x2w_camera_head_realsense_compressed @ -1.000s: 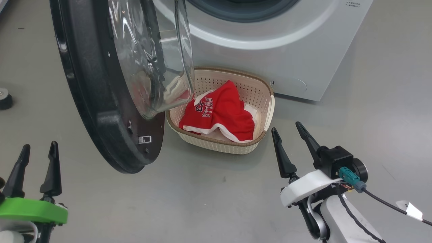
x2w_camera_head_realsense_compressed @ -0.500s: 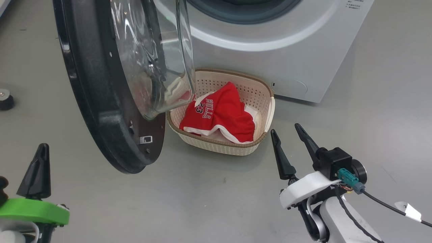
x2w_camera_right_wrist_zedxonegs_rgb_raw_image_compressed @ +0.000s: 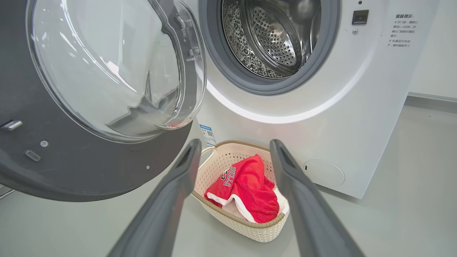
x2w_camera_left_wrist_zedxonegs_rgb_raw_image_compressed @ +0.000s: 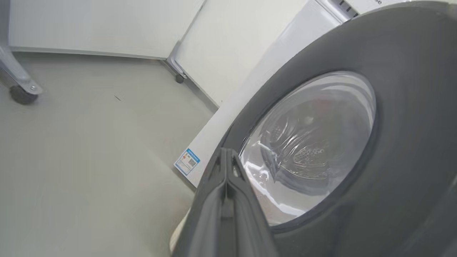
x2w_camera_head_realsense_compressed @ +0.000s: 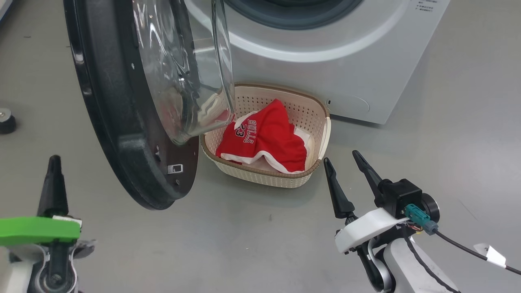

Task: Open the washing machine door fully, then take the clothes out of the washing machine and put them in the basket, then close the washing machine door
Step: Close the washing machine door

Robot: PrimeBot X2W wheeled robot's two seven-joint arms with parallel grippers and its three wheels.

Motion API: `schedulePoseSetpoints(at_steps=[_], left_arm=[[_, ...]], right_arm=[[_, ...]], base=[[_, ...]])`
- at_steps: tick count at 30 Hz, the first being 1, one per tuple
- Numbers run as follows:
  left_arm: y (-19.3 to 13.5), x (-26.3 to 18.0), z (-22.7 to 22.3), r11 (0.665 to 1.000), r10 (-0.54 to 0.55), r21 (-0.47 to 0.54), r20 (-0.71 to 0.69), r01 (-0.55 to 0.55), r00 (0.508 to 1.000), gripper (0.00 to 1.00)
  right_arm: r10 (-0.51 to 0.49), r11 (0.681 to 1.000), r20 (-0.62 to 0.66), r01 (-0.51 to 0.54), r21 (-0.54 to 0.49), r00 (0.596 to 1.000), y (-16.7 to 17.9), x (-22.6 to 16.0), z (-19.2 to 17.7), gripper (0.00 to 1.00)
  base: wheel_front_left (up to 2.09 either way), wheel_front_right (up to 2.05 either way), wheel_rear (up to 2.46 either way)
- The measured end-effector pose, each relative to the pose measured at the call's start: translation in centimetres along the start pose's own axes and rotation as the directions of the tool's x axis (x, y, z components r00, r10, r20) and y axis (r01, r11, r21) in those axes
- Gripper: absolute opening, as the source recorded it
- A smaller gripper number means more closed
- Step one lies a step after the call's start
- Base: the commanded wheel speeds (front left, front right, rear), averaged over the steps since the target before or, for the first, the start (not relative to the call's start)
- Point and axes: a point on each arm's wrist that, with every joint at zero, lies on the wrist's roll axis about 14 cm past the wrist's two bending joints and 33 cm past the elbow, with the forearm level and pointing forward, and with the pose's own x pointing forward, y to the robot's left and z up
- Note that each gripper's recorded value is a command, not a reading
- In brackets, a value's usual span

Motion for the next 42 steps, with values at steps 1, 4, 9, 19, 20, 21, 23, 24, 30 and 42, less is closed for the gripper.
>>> schedulePoseSetpoints(at_steps=[1, 4, 9, 19, 20, 21, 23, 24, 30, 42], left_arm=[[-0.6, 0.3, -0.2, 0.997, -0.006, -0.082, 0.001, 0.006, 1.0, 0.0], [-1.8, 1.0, -0.2, 0.968, -0.025, -0.25, -0.009, 0.022, 1.0, 0.0], [-2.1, 1.6, -0.1, 0.891, -0.045, -0.455, -0.048, 0.018, 0.998, 0.0], [-4.8, 1.4, -2.3, 0.675, -0.227, -0.738, -0.192, 0.012, 0.955, 0.0], [-5.0, 1.3, -2.5, 0.66, -0.239, -0.751, -0.206, 0.003, 0.949, 0.0], [-5.1, 1.2, -2.7, 0.651, -0.251, -0.759, -0.221, -0.005, 0.942, 0.0], [-5.5, 1.0, -2.8, 0.622, -0.276, -0.783, -0.236, -0.014, 0.932, 0.0], [-5.7, 1.0, -2.8, 0.61, -0.289, -0.792, -0.243, -0.018, 0.926, 0.0], [-6.5, 0.5, -3.0, 0.57, -0.348, -0.821, -0.283, -0.038, 0.894, 0.0], [-7.4, -0.3, -3.7, 0.515, -0.414, -0.853, -0.332, -0.083, 0.847, 0.0]], right_arm=[[-0.001, 1.0, 0.0, 0.001, 0.001, 1.0, 0.0, 0.0, 0.0, 1.0], [0.0, 1.0, -0.003, 0.0, 0.002, 1.0, 0.0, 0.0, -0.1, 1.0], [-0.007, 1.0, -0.013, 0.007, 0.01, 1.0, -0.3, -0.1, -0.5, 1.0], [-0.024, 1.0, -0.02, 0.025, 0.015, 1.0, -0.8, 0.0, -0.9, 1.0], [-0.025, 1.0, -0.02, 0.025, 0.015, 0.999, -0.8, 0.0, -0.9, 1.0], [-0.025, 1.0, -0.02, 0.025, 0.015, 0.999, -0.9, 0.0, -0.9, 1.0], [-0.025, 1.0, -0.021, 0.026, 0.016, 0.999, -0.9, 0.0, -0.9, 1.0], [-0.025, 1.0, -0.021, 0.026, 0.016, 0.999, -0.9, 0.0, -0.9, 1.0], [-0.025, 1.0, -0.022, 0.025, 0.016, 0.999, -0.9, 0.0, -1.0, 1.0], [-0.022, 1.0, -0.027, 0.023, 0.014, 0.999, -0.8, -0.1, -1.1, 1.0]], base=[[0.0, 0.0, 0.0], [0.0, 0.0, 0.0], [0.0, 0.0, 0.0], [0.0, 0.0, 0.0], [0.0, 0.0, 0.0], [0.0, 0.0, 0.0], [0.0, 0.0, 0.0], [0.0, 0.0, 0.0], [0.0, 0.0, 0.0], [0.0, 0.0, 0.0]])
